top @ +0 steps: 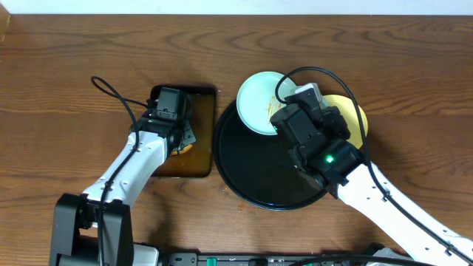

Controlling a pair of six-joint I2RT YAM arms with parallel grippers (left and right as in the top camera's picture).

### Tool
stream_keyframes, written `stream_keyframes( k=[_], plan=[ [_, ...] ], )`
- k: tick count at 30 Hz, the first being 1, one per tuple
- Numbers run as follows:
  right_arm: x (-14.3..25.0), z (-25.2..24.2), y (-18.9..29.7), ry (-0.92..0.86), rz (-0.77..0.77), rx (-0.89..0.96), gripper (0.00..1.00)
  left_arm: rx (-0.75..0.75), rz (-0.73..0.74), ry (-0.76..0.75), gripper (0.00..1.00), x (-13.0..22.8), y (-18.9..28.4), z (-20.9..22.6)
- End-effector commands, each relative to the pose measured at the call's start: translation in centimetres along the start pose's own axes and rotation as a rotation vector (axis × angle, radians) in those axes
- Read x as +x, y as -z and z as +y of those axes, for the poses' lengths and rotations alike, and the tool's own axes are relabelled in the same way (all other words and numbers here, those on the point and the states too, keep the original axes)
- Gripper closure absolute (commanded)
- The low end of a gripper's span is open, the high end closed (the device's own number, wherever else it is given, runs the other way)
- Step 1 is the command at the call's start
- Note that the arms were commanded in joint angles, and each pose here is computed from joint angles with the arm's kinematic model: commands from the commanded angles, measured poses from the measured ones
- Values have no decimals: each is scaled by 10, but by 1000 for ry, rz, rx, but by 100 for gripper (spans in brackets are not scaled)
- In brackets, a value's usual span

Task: Clean dirty plates on tray and stack at the side
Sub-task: 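Carry the blue plate right and set it on the table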

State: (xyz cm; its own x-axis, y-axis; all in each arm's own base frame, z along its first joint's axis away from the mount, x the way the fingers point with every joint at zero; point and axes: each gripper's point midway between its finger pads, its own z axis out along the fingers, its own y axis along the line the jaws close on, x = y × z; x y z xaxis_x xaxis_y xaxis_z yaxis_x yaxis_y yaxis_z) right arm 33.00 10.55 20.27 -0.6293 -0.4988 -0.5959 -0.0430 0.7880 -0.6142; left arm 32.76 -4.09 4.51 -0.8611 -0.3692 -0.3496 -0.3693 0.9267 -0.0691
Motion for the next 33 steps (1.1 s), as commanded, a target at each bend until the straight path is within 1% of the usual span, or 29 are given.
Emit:
stream_keyframes(
  k=[1, 5, 8, 14, 17, 23, 28, 33],
  plan=[
    [-13, -9, 9, -105, -41, 27, 99, -18, 8, -4, 91, 3, -3, 5],
    [-12, -8, 9, -167, -37, 19, 99, -18, 8, -4, 92, 3, -3, 5],
    [-7, -11, 5, -280, -16, 20, 99, -18, 9, -4, 91, 4, -3, 5],
    [6, -47, -20, -487, 40, 107, 99, -18, 9, -4, 92, 4, -3, 5],
    [17, -64, -43, -582, 96, 88, 99, -18, 9, -5, 92, 4, -3, 5],
    [61, -117, -87, -808, 228, 78, 99, -18, 9, -4, 92, 4, -3, 5],
    [108, -164, -106, -1023, 310, 120, 99, -18, 9, -5, 91, 4, -3, 5],
    [155, -193, -113, -1143, 398, 159, 99, -18, 9, -5, 92, 4, -3, 5]
  ],
)
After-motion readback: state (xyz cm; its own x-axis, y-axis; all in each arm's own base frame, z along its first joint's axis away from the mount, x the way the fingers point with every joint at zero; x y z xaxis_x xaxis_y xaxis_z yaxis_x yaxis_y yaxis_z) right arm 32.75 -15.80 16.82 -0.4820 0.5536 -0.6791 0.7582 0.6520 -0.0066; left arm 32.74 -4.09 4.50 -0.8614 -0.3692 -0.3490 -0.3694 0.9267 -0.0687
